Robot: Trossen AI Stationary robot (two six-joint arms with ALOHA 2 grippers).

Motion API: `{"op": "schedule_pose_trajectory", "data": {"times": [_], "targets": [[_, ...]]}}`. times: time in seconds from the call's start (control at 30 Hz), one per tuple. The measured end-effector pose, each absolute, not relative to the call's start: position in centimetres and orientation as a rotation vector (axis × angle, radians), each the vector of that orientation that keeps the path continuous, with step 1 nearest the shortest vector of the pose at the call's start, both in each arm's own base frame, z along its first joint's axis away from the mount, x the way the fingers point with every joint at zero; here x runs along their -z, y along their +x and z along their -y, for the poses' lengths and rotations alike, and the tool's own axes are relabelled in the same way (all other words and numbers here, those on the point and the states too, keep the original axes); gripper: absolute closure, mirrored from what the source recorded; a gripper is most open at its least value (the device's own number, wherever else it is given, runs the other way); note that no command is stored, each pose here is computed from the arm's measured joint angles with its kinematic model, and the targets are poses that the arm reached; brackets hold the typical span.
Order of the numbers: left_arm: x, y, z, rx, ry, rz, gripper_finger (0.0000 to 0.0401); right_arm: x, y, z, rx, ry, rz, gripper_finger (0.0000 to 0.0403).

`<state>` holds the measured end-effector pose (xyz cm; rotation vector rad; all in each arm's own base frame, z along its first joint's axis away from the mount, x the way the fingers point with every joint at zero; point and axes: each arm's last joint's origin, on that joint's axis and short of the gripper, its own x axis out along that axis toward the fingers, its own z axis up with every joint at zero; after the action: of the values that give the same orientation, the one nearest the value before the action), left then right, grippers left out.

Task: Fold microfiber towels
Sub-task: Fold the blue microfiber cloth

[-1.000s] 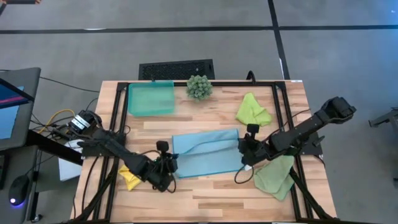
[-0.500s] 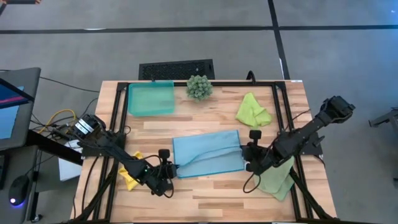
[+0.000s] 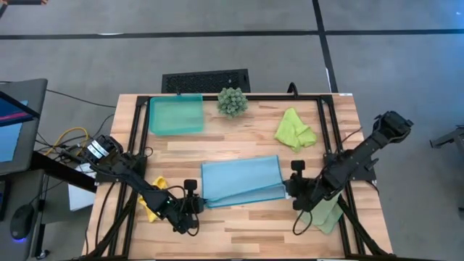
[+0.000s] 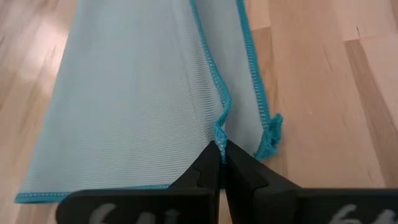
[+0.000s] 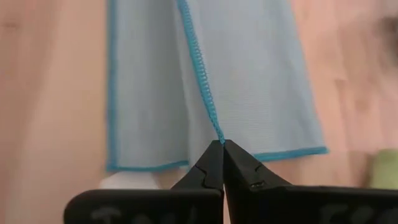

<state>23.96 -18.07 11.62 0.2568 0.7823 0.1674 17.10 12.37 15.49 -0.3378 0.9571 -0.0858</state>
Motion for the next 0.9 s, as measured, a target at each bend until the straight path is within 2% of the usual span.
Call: {"op": "schedule_pose_trajectory", "data": {"times": [0.57,0.8,0.9], "targets": [[-11.5,23.9,18.3,-0.118,0.177,-0.82,0.0401,-12.3,17.7,-14.3,-0.041,-0.401,-1.05,0.0369],[-11.5,23.9,18.3,-0.126,0.155,-0.82,0.04,-12.5,17.7,-14.6,-0.127,-0.361,-1.06,0.0313],[-11.6,24.0,18.3,-0.124,0.129,-0.816,0.0385,-13.0,17.6,-14.6,-0.158,-0.35,-1.054,0.028]]}}
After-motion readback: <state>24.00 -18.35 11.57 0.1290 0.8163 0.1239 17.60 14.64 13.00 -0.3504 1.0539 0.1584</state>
